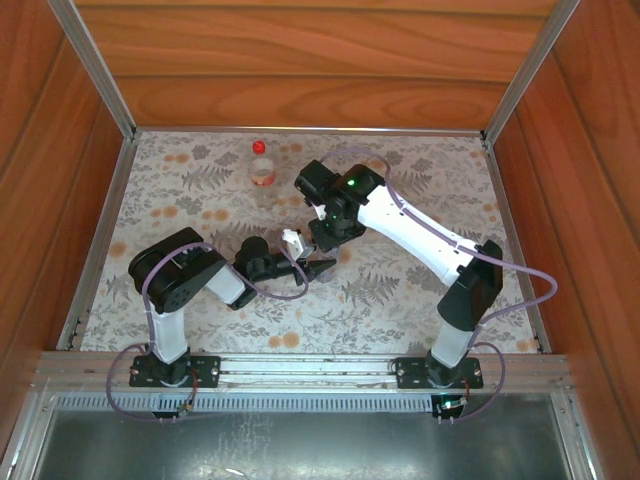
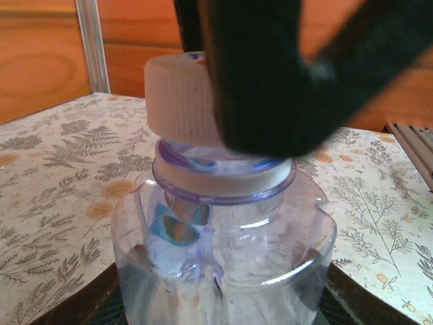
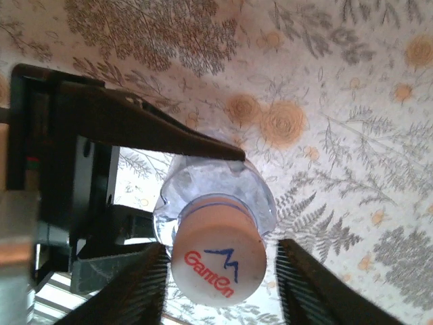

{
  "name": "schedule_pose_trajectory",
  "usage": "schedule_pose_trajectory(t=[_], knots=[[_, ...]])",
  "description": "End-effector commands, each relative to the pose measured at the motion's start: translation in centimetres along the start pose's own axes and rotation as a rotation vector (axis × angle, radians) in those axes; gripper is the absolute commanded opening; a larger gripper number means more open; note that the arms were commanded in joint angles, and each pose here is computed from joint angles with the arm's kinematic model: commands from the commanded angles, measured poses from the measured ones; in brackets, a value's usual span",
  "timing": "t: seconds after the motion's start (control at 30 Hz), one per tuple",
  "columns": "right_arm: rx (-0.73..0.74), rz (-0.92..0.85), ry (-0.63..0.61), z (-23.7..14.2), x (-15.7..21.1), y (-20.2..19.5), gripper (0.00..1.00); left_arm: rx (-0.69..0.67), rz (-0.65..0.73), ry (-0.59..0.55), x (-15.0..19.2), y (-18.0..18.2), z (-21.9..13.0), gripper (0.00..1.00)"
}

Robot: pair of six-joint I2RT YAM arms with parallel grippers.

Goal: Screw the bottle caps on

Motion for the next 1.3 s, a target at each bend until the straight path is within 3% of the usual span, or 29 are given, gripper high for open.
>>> schedule_pose_trajectory(t=[0.0, 0.1, 0.3, 0.57, 0.83, 1.27], knots=[[-0.013, 0.011, -0.028, -0.9, 0.5, 0.1, 0.57, -0.013, -0.033, 0.034, 0.9, 0.4, 0.0, 0.53], [-0.035, 0.013, -0.102, -1.8, 0.3, 0.1, 0.64, -0.016, -0.032, 0.035, 0.9, 0.4, -0.1, 0.53], [-0.092, 0.048, -0.261, -3.7, 1.1, -0.6, 0.66, -0.012, -0.034, 0.037, 1.0, 0.3, -0.2, 0.53], [-0.284, 0.135, -0.433, -2.2, 2.7, -3.1, 0.50, -0.004, -0.046, 0.039, 1.0, 0.5, 0.0, 0.53], [-0.382, 0.194, -0.432, -0.5, 3.0, -4.2, 0.36, 0.001, -0.054, 0.041, 1.1, 0.5, 0.1, 0.53], [-0.411, 0.201, -0.371, 1.0, 3.3, -4.4, 0.20, -0.003, -0.068, 0.039, 1.0, 0.6, 0.2, 0.53]])
Point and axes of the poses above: each hand's point on the last joint's axis, 136 mm out from that joint toward the fingers, its own z axis out along the fingers, its own y axis along the line the jaws close on, x = y × z, the point moved 10 cm from there along -z, back along the fingers, and after that the axes turned 12 degrees about -z, right-handed, at the moved point
